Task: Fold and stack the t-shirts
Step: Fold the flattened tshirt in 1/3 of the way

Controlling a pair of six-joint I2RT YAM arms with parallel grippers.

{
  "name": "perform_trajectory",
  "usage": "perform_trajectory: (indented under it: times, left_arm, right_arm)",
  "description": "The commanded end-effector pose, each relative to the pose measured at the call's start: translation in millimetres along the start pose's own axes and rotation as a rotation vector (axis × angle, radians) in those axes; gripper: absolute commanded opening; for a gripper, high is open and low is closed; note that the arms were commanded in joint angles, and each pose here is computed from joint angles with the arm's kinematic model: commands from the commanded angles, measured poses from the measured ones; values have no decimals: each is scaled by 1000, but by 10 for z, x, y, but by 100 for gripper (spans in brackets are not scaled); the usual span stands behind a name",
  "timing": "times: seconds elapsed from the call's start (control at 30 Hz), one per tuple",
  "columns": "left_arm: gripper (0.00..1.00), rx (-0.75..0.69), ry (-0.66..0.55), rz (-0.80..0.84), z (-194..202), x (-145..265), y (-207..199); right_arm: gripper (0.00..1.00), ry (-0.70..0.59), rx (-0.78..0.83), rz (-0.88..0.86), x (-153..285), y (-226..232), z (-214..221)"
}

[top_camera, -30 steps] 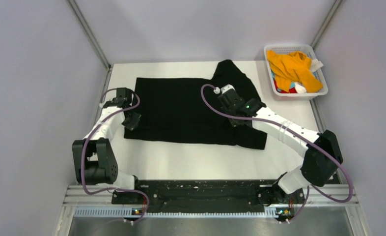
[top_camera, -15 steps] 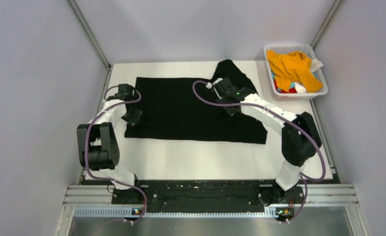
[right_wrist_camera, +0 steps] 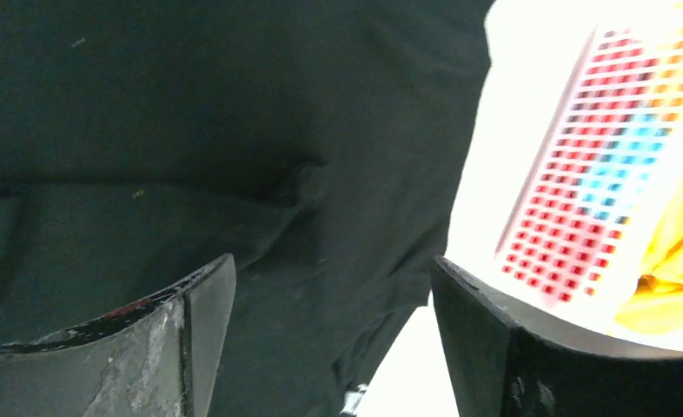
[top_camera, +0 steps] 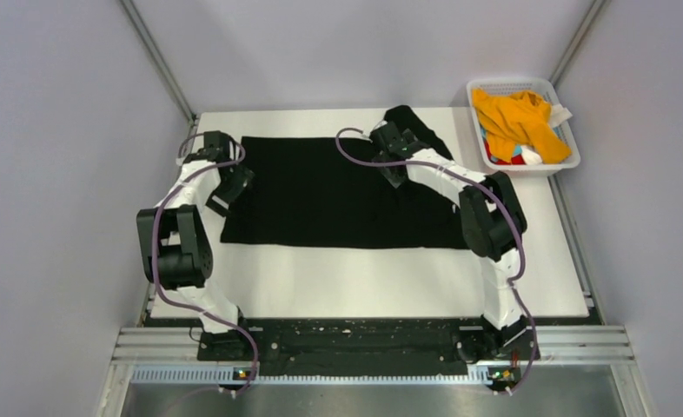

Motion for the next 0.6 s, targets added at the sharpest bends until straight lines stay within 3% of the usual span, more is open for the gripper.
perform_trajectory:
  times: [0.0,0.07,0.2,0.4,0.57]
  left_arm:
    - [99,0,-86,-12,-162,295,46]
    - [99,-9,-92,6,-158,383,66]
    - [99,-73,-28,116,-78,412,18]
    - [99,-158,102,263,71,134,-161]
    - [99,-171,184,236,144,-254,-217]
  right_arm:
    - [91,-204,-254,176,282,-358,-417]
    - [99,-231,-325,141,396,-387,-376]
    - [99,-214,-442,-10,542,-283,-85]
    - [99,-150,-683,-374,568,65,367]
    - [98,-33,-797,-392,328,159,646]
Point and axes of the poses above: each gripper's point midway between its finger pads, its own x axis back along the fingers, its own y axis along the line the jaws close on, z = x × y, the point moved 10 cm from there along x, back along the fingers, and after that the axes turned 12 degrees about -x, right-handed, at the moved point
